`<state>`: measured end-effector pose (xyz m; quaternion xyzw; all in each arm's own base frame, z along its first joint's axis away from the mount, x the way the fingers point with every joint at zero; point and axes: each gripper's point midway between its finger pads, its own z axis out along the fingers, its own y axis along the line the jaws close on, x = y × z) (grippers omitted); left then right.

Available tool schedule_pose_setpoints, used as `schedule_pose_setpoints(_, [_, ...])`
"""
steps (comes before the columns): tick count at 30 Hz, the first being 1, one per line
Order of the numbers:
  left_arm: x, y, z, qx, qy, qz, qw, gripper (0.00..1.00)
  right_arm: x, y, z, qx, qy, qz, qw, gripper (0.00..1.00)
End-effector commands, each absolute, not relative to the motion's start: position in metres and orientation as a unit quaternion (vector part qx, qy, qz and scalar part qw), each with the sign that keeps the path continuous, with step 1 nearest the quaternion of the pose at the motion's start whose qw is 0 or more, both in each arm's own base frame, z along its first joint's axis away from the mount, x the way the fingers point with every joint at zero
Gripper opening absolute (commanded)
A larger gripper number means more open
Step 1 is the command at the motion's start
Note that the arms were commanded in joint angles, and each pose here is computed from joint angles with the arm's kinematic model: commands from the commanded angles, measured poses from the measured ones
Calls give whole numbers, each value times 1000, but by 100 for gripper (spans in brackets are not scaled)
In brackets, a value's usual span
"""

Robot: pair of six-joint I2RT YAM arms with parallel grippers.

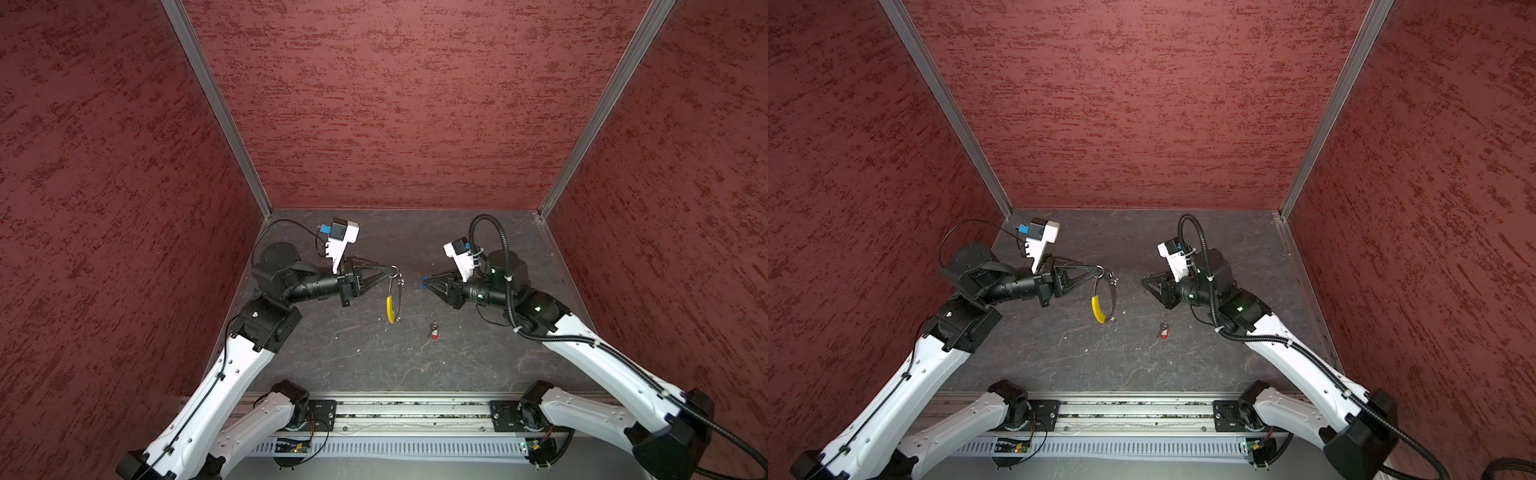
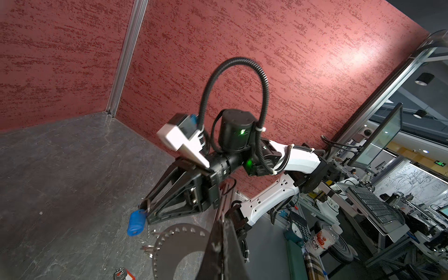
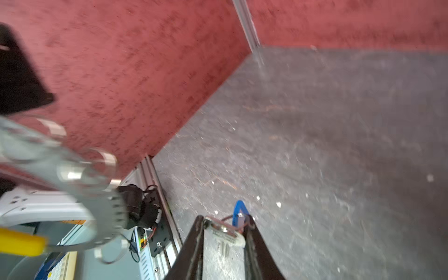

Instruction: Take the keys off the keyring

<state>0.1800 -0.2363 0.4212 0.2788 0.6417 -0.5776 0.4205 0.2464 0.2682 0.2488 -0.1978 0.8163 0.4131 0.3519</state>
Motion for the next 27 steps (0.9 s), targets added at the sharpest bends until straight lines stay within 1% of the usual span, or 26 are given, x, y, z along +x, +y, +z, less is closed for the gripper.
schedule_pose_setpoints(1, [184, -235, 424, 281, 634, -571, 440, 0, 260, 255, 202, -114, 861, 379, 319, 19])
schedule_pose_setpoints(5, [185, -236, 419, 279, 634, -573, 439, 0, 270, 251, 156, -94, 890, 339, 291, 19])
schedule_pose_setpoints(9, [186, -237, 414, 276, 634, -577, 435, 0, 285, 256, 123, -84, 905, 315, 275, 19])
schedule_pose_setpoints(16, [188, -239, 403, 267, 639, -583, 424, 0, 306, 272, 77, -99, 918, 293, 247, 22])
schedule_pose_setpoints(18, [189, -239, 401, 265, 641, -583, 423, 0, 309, 275, 73, -102, 920, 290, 245, 25])
schedule_pose_setpoints(19, [189, -239, 399, 264, 642, -583, 422, 0, 311, 276, 73, -104, 919, 290, 246, 27])
schedule_pose_setpoints(21, [189, -240, 397, 262, 644, -583, 420, 0, 314, 280, 77, -110, 915, 297, 251, 46])
schedule_pose_setpoints(23, [190, -240, 396, 261, 645, -584, 419, 0, 317, 283, 84, -112, 911, 302, 258, 58])
schedule_pose_setpoints(25, [190, -241, 394, 260, 646, -584, 417, 0, 320, 285, 96, -116, 905, 307, 271, 64])
schedule_pose_setpoints(27, [190, -241, 394, 259, 648, -583, 416, 0, 323, 286, 110, -119, 898, 311, 287, 67])
